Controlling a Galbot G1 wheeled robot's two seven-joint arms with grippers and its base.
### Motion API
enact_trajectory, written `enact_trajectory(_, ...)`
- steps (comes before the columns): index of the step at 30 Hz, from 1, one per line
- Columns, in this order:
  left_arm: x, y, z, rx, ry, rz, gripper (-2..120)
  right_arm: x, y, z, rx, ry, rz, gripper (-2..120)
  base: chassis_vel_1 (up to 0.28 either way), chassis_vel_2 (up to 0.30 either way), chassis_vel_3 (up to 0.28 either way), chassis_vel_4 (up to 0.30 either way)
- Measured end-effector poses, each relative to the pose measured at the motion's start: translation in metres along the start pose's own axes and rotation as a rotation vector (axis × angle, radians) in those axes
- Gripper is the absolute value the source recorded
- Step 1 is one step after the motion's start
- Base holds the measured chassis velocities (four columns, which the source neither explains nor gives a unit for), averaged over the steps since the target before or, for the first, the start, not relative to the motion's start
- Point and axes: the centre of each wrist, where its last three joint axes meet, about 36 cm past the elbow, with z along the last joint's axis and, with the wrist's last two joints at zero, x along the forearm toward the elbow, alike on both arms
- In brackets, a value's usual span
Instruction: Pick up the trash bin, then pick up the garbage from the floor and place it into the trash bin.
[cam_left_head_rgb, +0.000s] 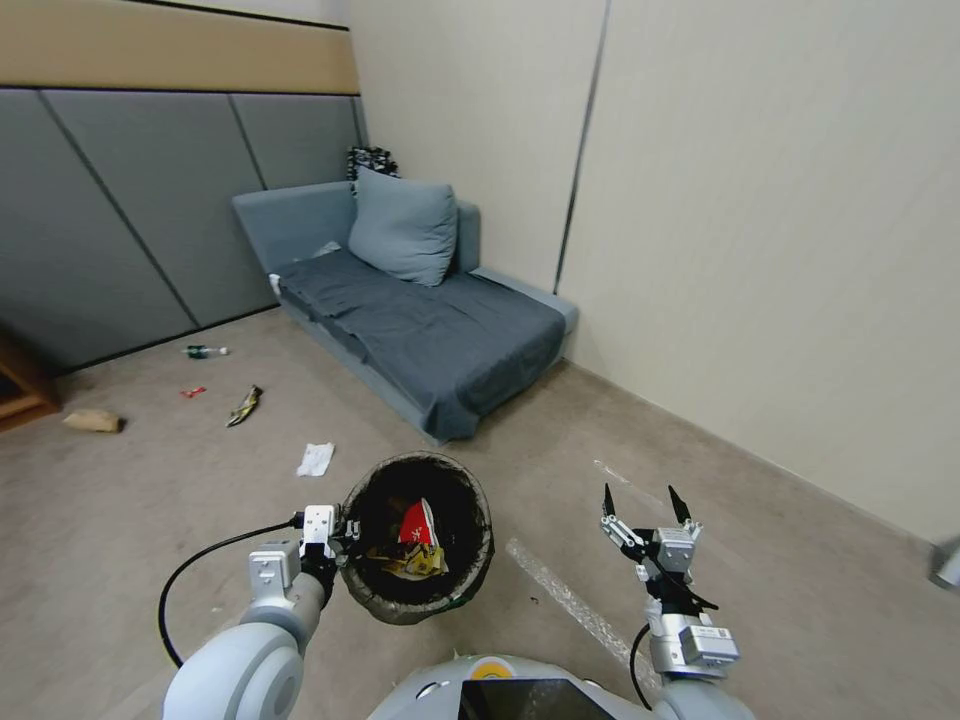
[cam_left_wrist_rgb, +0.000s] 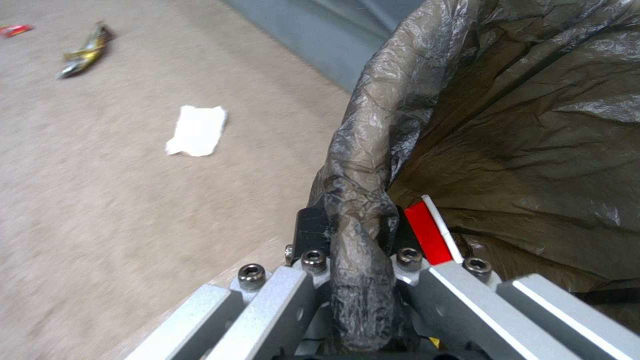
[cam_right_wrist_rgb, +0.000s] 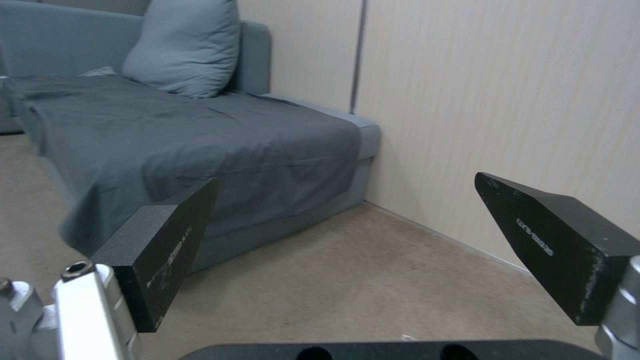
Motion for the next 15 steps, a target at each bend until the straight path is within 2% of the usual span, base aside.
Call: enact_trajectory(15,-0.0002,-0.0002,-0.0003,0.001,-0.002,0.003,1,0.0011,0.0024,0.0031,0.005,0.008,0.003,100,0.085,0.087,0.086,0.084)
